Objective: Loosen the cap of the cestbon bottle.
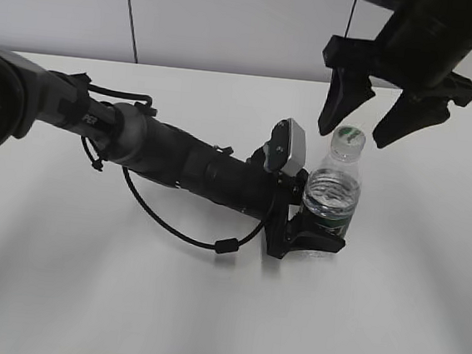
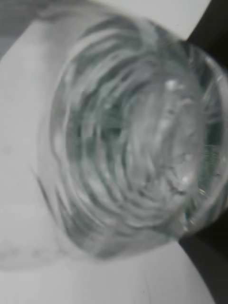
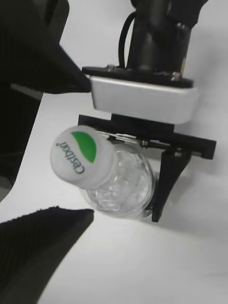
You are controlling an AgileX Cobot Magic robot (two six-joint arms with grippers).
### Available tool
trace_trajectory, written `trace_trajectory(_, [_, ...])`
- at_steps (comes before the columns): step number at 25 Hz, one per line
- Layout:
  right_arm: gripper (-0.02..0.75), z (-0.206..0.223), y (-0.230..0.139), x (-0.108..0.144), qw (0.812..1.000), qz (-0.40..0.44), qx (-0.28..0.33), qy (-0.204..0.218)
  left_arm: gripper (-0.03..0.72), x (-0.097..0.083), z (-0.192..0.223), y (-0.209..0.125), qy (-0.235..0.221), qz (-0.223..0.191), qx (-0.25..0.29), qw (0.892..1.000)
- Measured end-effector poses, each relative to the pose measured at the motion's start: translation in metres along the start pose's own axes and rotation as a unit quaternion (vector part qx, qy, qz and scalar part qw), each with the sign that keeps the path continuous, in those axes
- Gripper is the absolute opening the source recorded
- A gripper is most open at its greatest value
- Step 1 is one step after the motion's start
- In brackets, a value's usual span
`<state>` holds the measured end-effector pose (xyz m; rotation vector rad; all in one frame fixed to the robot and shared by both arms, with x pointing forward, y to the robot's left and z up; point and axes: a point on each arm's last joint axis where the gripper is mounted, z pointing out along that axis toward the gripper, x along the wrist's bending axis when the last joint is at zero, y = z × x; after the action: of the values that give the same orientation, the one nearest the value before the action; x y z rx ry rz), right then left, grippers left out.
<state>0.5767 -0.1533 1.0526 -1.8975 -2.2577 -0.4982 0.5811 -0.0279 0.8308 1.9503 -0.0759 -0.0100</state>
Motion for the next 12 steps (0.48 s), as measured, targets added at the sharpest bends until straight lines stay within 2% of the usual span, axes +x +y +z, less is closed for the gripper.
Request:
trace_trajectory(7, [0.547, 0.0055, 0.0001, -0.0019, 1.0, -0.003, 0.014, -0.004, 0.503, 0.0, 0.0, 0.0, 0.0, 0.0, 0.0, 1.0])
trace_trajectory(10, [0.468, 0.0055, 0.0002, -0.0019, 1.0, -0.011, 0.013, -0.004, 0.503, 0.0, 0.0, 0.0, 0.0, 0.0, 0.0, 1.0])
trace_trajectory(12, [0.383, 0.0055, 0.0003, -0.0019, 1.0, -0.018, 0.013, -0.003, 0.503, 0.0, 0.0, 0.0, 0.0, 0.0, 0.0, 1.0])
